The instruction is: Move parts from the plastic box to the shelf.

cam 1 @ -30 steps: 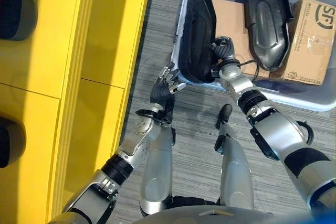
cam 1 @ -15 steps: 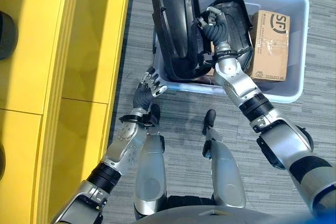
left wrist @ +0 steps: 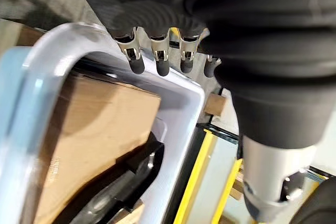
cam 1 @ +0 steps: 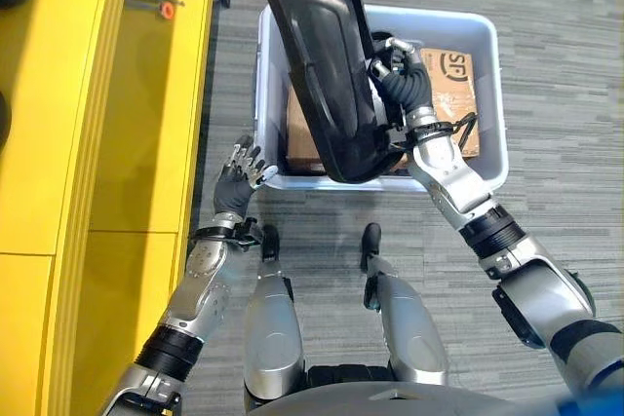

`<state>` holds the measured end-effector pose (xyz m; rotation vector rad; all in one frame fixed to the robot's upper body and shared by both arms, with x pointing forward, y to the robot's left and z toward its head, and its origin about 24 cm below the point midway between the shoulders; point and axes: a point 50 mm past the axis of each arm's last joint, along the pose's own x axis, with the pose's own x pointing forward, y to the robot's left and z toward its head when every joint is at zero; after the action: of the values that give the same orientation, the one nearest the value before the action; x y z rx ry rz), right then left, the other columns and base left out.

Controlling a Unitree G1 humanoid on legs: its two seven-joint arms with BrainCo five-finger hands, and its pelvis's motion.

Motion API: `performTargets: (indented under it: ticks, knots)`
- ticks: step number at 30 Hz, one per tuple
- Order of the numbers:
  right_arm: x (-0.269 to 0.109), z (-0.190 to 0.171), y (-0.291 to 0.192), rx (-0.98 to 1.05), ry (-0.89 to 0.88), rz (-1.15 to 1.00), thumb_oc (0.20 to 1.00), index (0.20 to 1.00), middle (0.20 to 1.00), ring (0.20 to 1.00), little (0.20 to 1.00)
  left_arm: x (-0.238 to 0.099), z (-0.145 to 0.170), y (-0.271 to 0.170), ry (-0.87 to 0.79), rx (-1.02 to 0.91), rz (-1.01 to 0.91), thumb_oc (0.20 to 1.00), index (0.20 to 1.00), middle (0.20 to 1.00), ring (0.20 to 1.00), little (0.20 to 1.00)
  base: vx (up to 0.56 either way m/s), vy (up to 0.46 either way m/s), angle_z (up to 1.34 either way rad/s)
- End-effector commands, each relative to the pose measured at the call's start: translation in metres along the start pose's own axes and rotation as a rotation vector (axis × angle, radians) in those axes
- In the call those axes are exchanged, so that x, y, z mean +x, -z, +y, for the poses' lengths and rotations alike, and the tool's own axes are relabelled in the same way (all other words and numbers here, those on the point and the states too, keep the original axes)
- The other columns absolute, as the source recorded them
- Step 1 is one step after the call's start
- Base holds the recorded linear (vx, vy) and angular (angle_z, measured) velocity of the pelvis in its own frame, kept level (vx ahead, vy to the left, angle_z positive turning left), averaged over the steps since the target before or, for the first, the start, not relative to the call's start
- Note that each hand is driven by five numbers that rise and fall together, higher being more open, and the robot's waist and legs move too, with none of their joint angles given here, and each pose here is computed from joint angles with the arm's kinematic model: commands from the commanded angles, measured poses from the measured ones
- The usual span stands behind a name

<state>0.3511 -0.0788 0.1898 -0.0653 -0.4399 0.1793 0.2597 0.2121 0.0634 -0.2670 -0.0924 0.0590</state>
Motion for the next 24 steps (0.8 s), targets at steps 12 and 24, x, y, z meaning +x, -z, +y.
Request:
performTargets:
  ticks: [12, 24]
  knots:
    - [-0.026, -0.003, 0.003, 0.088, 0.0, -0.063, 0.2, 0.2, 0.2, 0.2, 0.2, -0.036, 0.016, 0.027, -0.041, 0.04, 0.106, 1.0, 1.0, 1.0, 1.0, 1.0, -0.01, -0.174, 0.11]
    - [-0.047, -0.02, 0.028, 0.085, 0.043, 0.038, 0.2, 0.2, 0.2, 0.2, 0.2, -0.03, -0.002, 0.035, 0.013, -0.002, 0.12, 1.0, 1.0, 1.0, 1.0, 1.0, -0.07, -0.083, 0.75]
